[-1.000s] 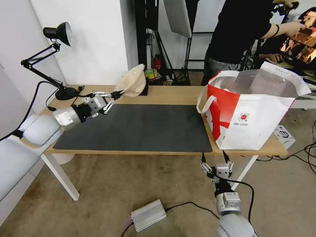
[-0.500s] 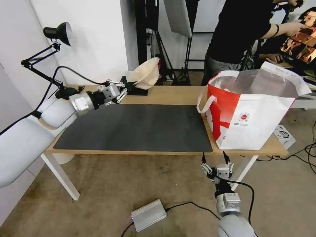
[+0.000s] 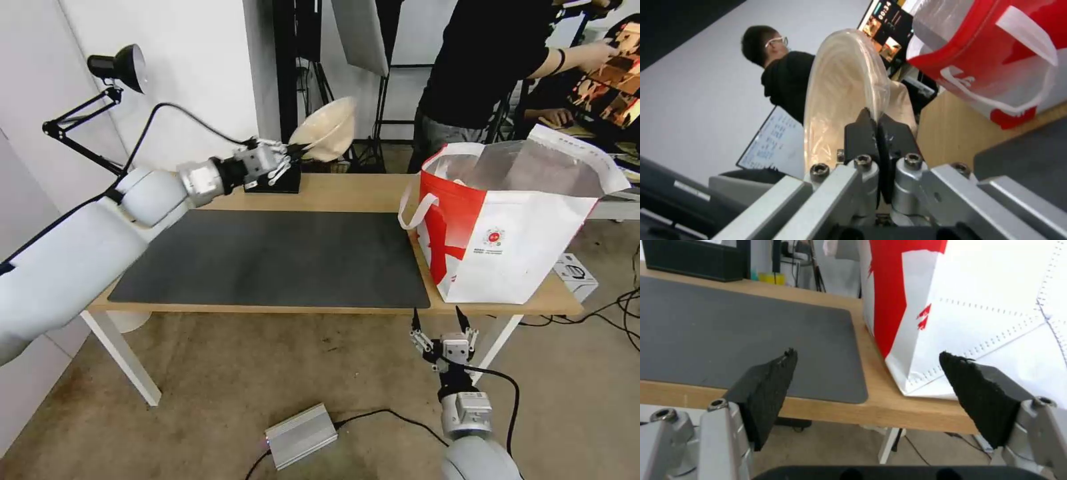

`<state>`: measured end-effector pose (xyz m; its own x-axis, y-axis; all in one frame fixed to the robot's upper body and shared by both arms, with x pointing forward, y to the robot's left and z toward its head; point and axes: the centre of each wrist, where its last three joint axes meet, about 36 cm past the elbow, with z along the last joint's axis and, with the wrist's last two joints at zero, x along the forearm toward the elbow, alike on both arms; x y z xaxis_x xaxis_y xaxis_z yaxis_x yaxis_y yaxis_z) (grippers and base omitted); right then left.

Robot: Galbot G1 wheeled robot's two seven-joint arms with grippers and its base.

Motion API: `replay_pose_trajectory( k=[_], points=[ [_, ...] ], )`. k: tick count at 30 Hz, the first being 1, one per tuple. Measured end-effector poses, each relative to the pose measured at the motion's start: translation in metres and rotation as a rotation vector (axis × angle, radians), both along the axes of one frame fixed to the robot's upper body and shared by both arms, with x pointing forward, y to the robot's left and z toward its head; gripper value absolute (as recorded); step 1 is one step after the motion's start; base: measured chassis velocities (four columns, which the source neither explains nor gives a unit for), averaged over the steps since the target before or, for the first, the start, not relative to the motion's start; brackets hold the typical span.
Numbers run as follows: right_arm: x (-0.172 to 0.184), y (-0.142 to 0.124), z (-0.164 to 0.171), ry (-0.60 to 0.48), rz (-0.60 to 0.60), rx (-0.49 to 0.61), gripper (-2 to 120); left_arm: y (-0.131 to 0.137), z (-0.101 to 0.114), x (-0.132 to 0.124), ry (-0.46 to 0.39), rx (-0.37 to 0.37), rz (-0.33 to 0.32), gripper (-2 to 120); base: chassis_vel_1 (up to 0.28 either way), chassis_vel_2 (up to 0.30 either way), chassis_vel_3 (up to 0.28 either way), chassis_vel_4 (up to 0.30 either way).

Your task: Pick up the trash from the table and place it into the takeout bag.

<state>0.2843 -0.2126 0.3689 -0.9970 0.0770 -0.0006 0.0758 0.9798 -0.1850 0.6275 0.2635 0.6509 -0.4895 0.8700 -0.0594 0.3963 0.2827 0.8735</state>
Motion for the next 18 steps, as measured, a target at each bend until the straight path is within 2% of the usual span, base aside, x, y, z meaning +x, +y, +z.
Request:
replay_pose_trajectory(
  k=[6, 18],
  points=[
    [0.000, 0.000, 0.000, -0.001, -0.001, 0.002, 86, -0.026, 0.004, 0.016, -0.004, 0.004, -0.027, 0, 0.000, 0.000, 0.000, 0.000],
    [0.003, 0.000, 0.001, -0.007, -0.001, 0.003, 86, -0.059, 0.001, 0.035, -0.004, 0.023, -0.062, 0, 0.000, 0.000, 0.000, 0.000]
  ],
)
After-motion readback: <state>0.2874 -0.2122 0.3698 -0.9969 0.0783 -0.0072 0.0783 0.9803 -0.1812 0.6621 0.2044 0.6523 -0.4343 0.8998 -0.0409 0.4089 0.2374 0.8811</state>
